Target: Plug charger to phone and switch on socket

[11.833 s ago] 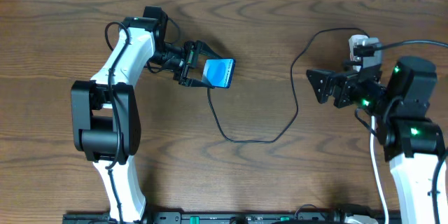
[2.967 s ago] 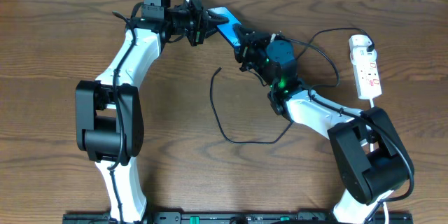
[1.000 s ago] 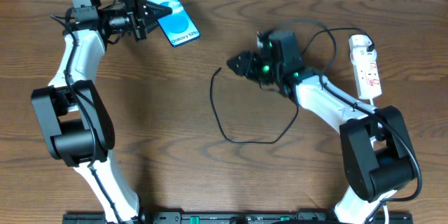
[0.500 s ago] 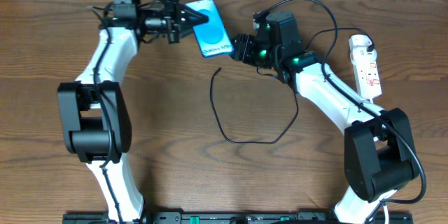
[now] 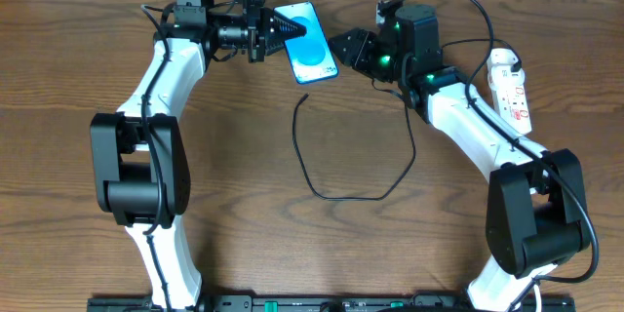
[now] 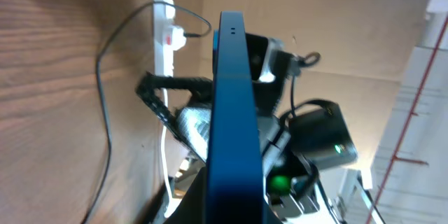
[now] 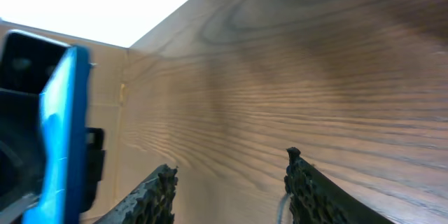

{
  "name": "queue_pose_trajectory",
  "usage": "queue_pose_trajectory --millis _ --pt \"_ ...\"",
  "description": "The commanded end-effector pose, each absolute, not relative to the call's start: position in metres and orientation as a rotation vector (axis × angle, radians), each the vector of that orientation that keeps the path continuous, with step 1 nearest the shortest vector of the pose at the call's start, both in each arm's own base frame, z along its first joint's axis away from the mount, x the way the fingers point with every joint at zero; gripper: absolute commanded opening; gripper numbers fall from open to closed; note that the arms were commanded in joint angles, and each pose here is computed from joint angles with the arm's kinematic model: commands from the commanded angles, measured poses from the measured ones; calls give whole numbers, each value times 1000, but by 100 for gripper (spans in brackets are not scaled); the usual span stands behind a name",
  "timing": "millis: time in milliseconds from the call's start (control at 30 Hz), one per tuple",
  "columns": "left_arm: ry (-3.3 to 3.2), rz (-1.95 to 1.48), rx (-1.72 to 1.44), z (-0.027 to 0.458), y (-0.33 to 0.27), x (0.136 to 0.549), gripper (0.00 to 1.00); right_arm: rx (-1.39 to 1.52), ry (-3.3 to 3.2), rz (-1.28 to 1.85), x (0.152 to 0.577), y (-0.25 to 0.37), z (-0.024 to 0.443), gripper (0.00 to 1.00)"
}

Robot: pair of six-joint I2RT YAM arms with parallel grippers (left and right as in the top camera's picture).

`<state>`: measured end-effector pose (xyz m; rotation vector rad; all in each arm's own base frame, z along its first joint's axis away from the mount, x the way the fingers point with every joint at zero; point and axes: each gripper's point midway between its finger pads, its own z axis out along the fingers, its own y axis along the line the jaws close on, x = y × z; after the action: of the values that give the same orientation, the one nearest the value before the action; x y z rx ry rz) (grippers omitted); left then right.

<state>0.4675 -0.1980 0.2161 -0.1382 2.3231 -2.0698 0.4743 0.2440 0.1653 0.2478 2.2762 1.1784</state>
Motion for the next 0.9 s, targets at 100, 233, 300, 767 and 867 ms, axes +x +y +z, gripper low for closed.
queue_pose_trajectory --millis 100,233,300,767,867 --pt "2350 -1949 -172 206 -208 471 7 245 2259 1269 471 252 180 49" --pt "2377 -1892 -212 195 -213 473 7 238 2269 1283 467 259 180 49" --pt "2391 -1878 -224 192 -216 473 8 240 2274 1292 465 263 180 49" --pt "2439 -1885 -191 188 -242 460 8 222 2290 1319 456 279 180 48" --pt "2450 -1879 -203 187 -246 459 7 218 2292 1327 455 279 180 48"
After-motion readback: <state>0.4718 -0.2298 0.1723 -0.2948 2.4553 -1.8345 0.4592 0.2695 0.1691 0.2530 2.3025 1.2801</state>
